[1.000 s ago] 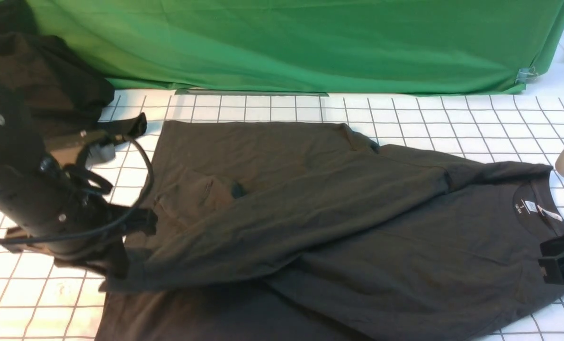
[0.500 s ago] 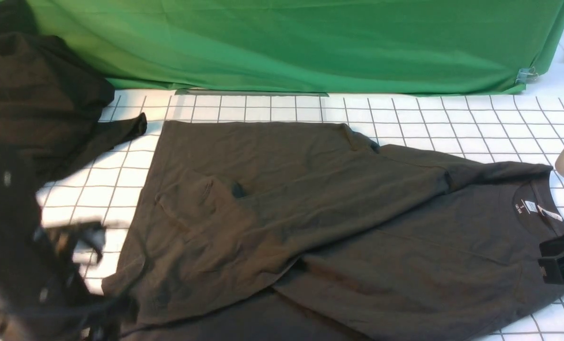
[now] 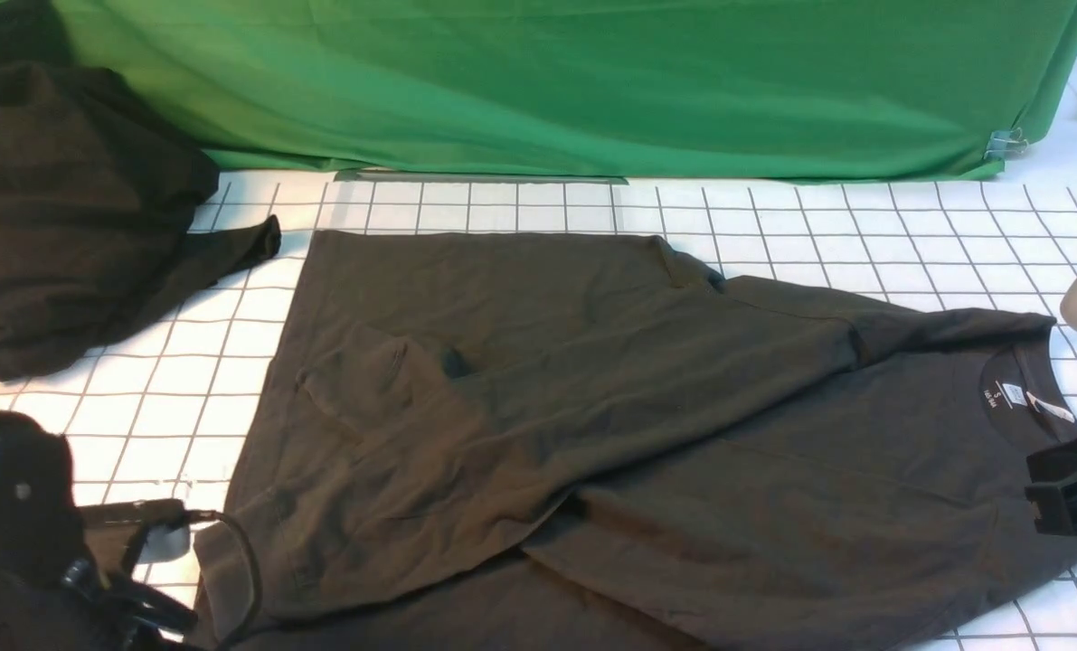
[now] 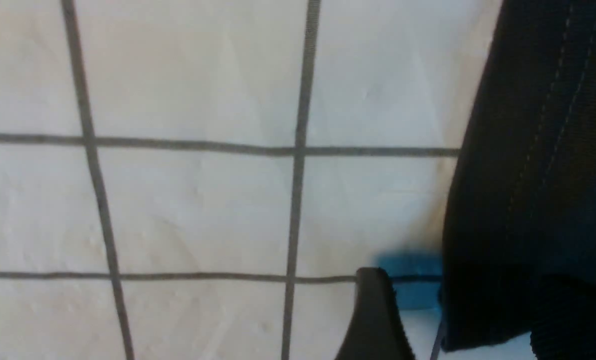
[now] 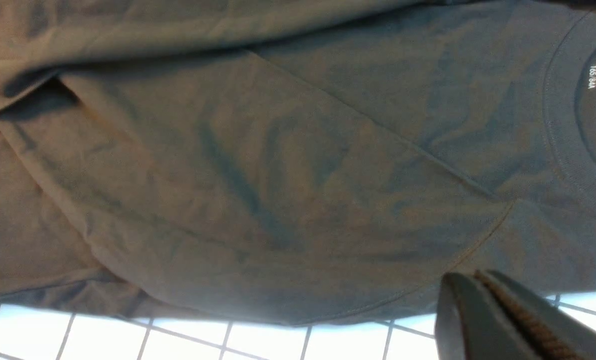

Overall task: Fold a long-sleeved shirt over a white checkered tablecloth.
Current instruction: 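Grasp the near edge of the shirt at its hem and shoulder corners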

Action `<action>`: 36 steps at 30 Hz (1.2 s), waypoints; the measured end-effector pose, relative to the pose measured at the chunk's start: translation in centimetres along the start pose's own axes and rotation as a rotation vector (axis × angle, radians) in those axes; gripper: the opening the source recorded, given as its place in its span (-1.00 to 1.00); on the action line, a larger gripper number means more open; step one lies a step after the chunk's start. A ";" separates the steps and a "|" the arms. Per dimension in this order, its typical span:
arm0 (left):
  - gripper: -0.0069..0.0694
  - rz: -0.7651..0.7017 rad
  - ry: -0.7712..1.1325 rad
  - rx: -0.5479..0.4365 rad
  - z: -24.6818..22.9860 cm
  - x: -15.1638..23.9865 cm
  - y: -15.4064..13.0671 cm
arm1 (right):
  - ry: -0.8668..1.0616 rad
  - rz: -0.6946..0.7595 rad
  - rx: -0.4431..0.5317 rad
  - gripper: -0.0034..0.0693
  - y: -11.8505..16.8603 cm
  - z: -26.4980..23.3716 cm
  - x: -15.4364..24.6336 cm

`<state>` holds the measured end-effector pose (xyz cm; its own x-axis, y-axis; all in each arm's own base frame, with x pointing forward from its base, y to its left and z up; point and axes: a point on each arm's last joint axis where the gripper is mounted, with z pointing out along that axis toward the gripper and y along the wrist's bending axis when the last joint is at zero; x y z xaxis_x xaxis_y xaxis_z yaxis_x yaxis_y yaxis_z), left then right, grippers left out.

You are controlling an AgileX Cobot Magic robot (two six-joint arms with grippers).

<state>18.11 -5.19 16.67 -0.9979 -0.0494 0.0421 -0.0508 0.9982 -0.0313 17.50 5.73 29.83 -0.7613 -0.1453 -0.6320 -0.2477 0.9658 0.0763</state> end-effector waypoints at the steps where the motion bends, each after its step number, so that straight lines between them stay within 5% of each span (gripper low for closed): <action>1: 0.24 0.013 -0.013 -0.002 0.0 0.0 -0.3 | 0.000 0.000 0.000 -0.89 0.0 0.0 0.0; 19: 0.21 -0.025 -0.034 -0.022 1.0 0.9 -0.7 | 0.015 -0.001 0.001 -0.85 0.0 0.0 0.1; 23: 0.00 -0.034 -0.041 -0.009 1.0 0.9 -0.8 | 0.015 -0.002 0.001 -0.85 0.0 0.0 0.1; 29: -0.71 0.031 -0.054 0.007 0.6 1.0 -0.9 | 0.055 -0.034 0.002 -0.82 0.0 0.0 0.5; 36: -0.76 0.117 -0.120 -0.085 -3.2 2.6 0.6 | 0.231 -0.199 -0.047 -0.82 0.2 -0.3 2.1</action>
<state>15.58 -4.62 19.95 -0.9947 0.0684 -0.0767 0.0642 0.9964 0.0554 15.69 5.57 28.71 -0.8100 -0.3804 -0.4462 -0.4285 0.9035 0.0076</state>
